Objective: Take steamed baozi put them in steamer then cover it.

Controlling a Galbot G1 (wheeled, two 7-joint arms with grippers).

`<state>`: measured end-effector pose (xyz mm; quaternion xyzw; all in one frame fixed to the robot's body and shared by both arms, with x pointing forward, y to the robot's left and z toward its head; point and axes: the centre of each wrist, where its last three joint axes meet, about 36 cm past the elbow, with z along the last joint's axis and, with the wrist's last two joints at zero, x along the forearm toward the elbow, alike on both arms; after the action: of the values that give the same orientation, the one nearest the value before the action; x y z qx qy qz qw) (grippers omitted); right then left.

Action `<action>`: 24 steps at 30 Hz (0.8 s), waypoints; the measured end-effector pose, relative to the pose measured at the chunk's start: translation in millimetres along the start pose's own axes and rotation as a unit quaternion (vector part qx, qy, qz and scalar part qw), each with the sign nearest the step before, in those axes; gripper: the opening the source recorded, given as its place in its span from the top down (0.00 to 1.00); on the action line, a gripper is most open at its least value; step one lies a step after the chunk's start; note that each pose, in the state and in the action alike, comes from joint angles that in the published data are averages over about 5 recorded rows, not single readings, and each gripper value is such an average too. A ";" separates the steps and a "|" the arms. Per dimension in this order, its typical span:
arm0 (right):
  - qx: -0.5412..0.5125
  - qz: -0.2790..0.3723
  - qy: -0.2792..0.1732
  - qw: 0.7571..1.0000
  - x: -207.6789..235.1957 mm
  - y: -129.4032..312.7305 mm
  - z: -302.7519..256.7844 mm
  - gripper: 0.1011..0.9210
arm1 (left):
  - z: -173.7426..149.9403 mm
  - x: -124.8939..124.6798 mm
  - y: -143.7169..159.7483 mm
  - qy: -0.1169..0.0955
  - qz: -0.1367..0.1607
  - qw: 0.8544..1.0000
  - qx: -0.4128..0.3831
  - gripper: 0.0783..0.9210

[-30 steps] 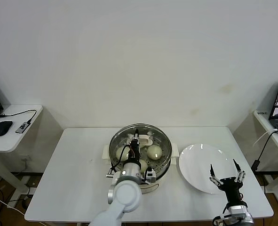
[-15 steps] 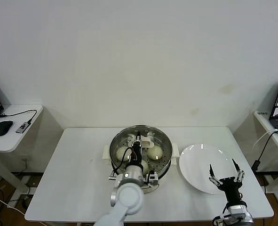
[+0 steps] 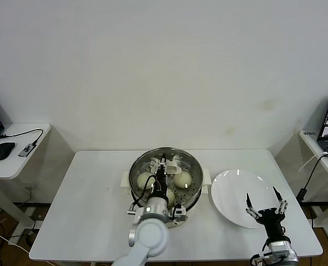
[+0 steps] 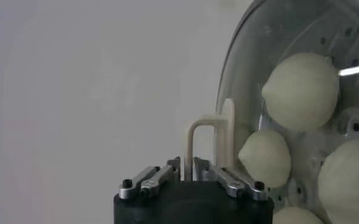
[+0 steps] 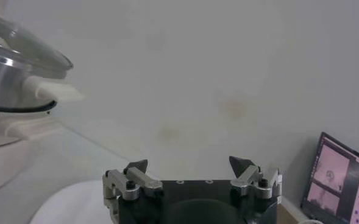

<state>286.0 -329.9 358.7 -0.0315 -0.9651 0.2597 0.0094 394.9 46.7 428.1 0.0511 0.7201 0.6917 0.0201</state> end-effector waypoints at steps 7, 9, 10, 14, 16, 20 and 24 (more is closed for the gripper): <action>0.001 -0.002 -0.001 1.000 -0.4 -2.1 0.8 0.12 | 12.4 19.1 4.5 -0.003 -0.011 1.000 0.012 0.38; 0.001 -0.002 -0.001 1.000 -0.5 -3.0 1.2 0.12 | 17.0 27.8 7.2 -0.006 -0.015 1.000 0.019 0.32; 0.001 -0.002 -0.001 1.000 -0.5 -3.4 1.5 0.12 | 19.5 32.9 8.8 -0.007 -0.017 1.000 0.024 0.28; -0.001 -0.001 -0.003 1.000 -0.6 -4.4 3.0 0.12 | 30.6 58.5 16.8 -0.017 -0.025 0.998 0.054 0.16; -0.005 -0.001 -0.004 1.000 -1.3 -4.1 3.6 0.12 | 37.9 73.5 20.8 -0.021 -0.028 0.997 0.076 0.13; -0.019 -0.004 -0.009 1.000 -3.0 -1.2 4.9 0.12 | 59.5 99.7 22.5 -0.026 -0.025 0.991 0.132 0.12; -0.039 -0.012 -0.016 0.999 -3.2 4.1 4.3 0.12 | 91.9 114.2 10.8 -0.032 -0.011 0.976 0.214 0.12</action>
<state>289.3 -328.8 352.9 -0.0162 -0.9750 0.2217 -0.0039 291.1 150.1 439.8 0.0685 0.8507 0.5196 0.0397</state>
